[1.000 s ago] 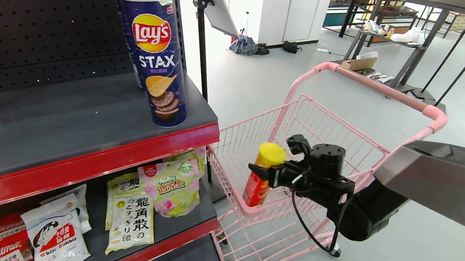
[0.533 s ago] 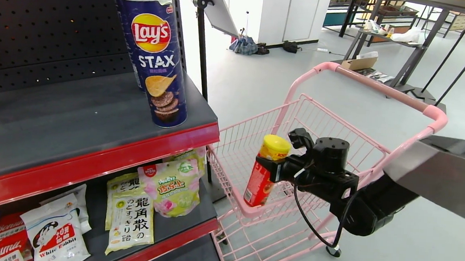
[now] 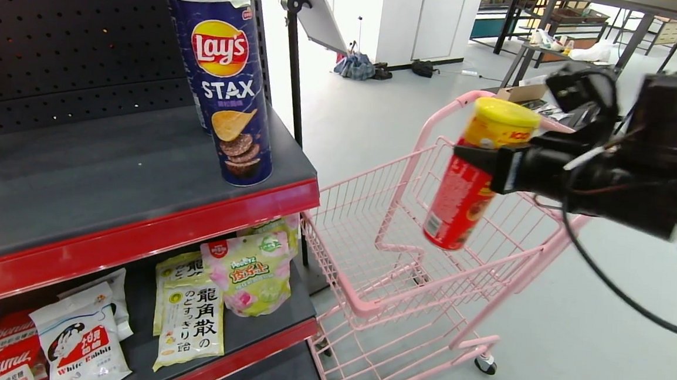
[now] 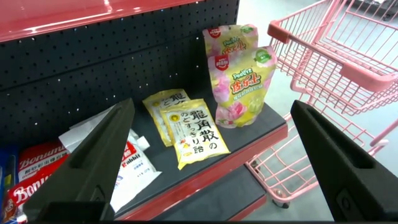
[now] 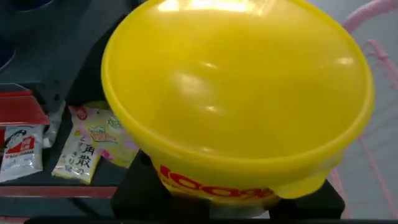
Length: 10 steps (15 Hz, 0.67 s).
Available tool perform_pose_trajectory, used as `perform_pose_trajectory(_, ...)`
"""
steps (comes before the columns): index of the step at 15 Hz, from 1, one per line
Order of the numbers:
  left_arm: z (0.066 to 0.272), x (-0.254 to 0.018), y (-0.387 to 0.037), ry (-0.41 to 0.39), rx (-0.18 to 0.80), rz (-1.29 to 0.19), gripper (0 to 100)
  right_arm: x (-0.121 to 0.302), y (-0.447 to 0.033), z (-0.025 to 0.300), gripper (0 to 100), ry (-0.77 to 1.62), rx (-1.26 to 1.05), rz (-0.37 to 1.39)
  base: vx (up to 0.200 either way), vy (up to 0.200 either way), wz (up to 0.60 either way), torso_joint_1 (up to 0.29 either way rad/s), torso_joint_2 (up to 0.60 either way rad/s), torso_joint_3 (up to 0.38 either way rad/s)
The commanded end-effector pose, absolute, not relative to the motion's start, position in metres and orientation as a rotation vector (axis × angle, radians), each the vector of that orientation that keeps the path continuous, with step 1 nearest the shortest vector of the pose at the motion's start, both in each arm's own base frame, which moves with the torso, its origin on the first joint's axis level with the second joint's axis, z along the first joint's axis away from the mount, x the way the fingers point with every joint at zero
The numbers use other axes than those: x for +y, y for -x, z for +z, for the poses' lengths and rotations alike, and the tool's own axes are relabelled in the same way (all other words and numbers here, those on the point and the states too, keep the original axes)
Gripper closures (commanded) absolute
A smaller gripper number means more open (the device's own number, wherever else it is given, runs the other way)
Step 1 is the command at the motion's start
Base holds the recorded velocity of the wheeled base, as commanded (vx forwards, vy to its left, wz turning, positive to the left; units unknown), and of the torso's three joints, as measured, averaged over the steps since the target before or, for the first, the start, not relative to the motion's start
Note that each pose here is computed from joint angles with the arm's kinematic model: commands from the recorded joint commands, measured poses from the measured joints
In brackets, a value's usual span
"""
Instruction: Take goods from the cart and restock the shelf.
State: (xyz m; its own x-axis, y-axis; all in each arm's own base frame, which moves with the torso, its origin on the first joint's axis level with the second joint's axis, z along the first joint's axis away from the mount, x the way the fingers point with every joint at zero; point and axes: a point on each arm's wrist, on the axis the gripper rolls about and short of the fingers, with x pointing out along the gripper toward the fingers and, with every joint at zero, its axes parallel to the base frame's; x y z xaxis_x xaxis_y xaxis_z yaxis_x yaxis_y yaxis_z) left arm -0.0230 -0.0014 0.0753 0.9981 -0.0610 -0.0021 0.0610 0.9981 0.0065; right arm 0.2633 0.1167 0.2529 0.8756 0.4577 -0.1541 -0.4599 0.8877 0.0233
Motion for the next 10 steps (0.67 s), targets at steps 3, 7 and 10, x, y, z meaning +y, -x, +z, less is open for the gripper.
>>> perform_pose_trajectory(3, 0.075, -0.001, 0.023, -0.006, 0.003, -0.063, 0, 0.019, -0.081, 0.244, 100, 0.075, 0.224, 0.191, 0.000, 0.000, 0.00, 0.000, 0.00, 0.000)
perform_pose_trajectory(7, 0.075, -0.001, 0.023, -0.006, 0.003, -0.063, 0, 0.005, -0.064, 0.222, 100, 0.171, 0.236, 0.064, 0.000, 0.000, 0.00, 0.000, 0.00, 0.000)
perform_pose_trajectory(10, 0.075, -0.001, 0.023, -0.006, 0.003, -0.061, 0, 0.003, -0.067, 0.221, 100, 0.172, 0.248, 0.029, 0.000, 0.000, 0.00, 0.000, 0.00, 0.000)
